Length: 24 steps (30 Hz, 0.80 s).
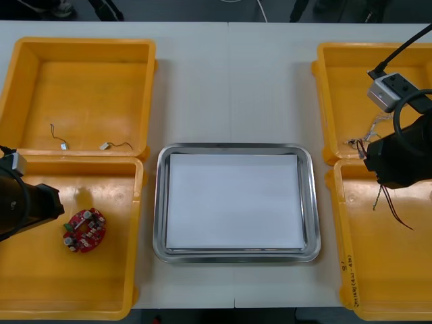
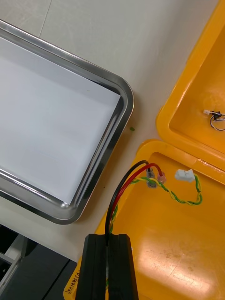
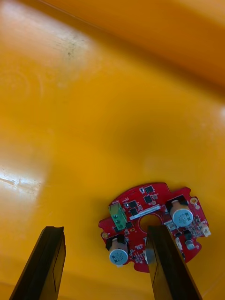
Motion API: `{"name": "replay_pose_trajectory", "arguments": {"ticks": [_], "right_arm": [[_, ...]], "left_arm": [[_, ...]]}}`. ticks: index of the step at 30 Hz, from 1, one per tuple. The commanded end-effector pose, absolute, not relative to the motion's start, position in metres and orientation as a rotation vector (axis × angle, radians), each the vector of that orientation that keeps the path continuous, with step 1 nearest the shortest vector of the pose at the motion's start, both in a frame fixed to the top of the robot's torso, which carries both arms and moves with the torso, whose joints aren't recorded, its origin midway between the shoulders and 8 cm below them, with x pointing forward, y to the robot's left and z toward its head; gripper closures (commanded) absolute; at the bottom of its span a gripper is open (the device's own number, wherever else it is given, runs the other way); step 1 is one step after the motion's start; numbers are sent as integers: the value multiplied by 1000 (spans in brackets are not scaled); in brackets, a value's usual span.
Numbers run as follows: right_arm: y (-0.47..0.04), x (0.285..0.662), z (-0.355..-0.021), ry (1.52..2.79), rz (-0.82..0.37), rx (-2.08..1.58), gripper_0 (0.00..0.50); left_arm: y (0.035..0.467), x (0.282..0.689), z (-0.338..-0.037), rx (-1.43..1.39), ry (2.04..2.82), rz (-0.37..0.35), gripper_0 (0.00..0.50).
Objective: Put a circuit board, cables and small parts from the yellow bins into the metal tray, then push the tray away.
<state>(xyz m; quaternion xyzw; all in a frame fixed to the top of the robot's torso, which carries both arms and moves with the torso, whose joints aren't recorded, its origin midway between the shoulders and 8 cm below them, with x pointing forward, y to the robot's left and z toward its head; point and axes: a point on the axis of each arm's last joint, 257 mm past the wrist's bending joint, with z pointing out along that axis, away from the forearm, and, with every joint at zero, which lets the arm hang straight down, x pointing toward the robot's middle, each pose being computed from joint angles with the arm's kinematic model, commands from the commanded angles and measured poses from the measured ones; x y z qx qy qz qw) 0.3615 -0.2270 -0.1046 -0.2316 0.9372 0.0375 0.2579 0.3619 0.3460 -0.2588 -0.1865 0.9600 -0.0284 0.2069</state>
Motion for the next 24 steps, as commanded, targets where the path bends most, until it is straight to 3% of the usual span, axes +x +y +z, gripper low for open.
{"name": "replay_pose_trajectory", "arguments": {"ticks": [1,24], "right_arm": [[-233,363,-95,2502,16,-691,500],[-232,362,-95,2503,21,-703,500]], "left_arm": [[345,356,-271,-731,2629,-107,0],[325,348,-302,-777,2643,-185,0]]}}
